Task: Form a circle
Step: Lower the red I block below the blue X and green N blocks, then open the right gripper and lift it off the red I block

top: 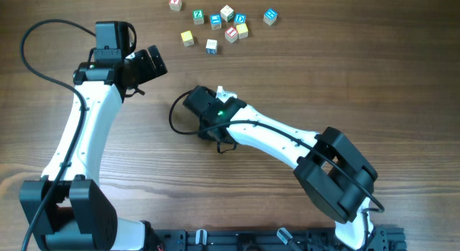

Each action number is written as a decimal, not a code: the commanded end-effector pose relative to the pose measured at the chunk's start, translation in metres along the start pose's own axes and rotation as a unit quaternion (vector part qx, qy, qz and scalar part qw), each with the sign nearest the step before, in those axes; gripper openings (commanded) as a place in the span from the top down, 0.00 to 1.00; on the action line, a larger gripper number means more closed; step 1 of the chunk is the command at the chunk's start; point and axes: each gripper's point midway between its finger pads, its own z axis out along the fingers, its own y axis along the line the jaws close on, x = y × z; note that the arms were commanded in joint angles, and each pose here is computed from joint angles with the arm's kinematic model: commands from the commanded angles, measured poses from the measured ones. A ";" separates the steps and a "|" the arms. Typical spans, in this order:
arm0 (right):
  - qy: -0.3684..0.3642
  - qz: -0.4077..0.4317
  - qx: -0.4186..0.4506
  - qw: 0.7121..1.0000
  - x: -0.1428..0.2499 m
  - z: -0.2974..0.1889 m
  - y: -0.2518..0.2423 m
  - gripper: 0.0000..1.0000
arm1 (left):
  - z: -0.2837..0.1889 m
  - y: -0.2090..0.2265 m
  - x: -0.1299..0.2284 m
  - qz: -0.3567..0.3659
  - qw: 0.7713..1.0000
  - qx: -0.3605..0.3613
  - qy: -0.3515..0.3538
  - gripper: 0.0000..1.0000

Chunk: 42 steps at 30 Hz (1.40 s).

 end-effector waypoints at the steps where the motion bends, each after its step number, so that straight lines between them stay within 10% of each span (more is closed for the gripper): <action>1: 0.010 0.001 0.007 1.000 0.006 0.005 -0.004 0.65 | 0.001 0.003 -0.001 -0.006 1.000 -0.005 -0.002 0.00; 33: -0.031 0.029 0.027 0.999 -0.009 0.021 -0.009 0.67 | 0.001 0.003 -0.001 -0.006 1.000 -0.005 -0.002 0.00; 42: -0.031 0.029 0.027 0.999 -0.009 0.021 -0.009 0.50 | 0.001 0.003 -0.001 -0.006 1.000 -0.005 -0.002 0.00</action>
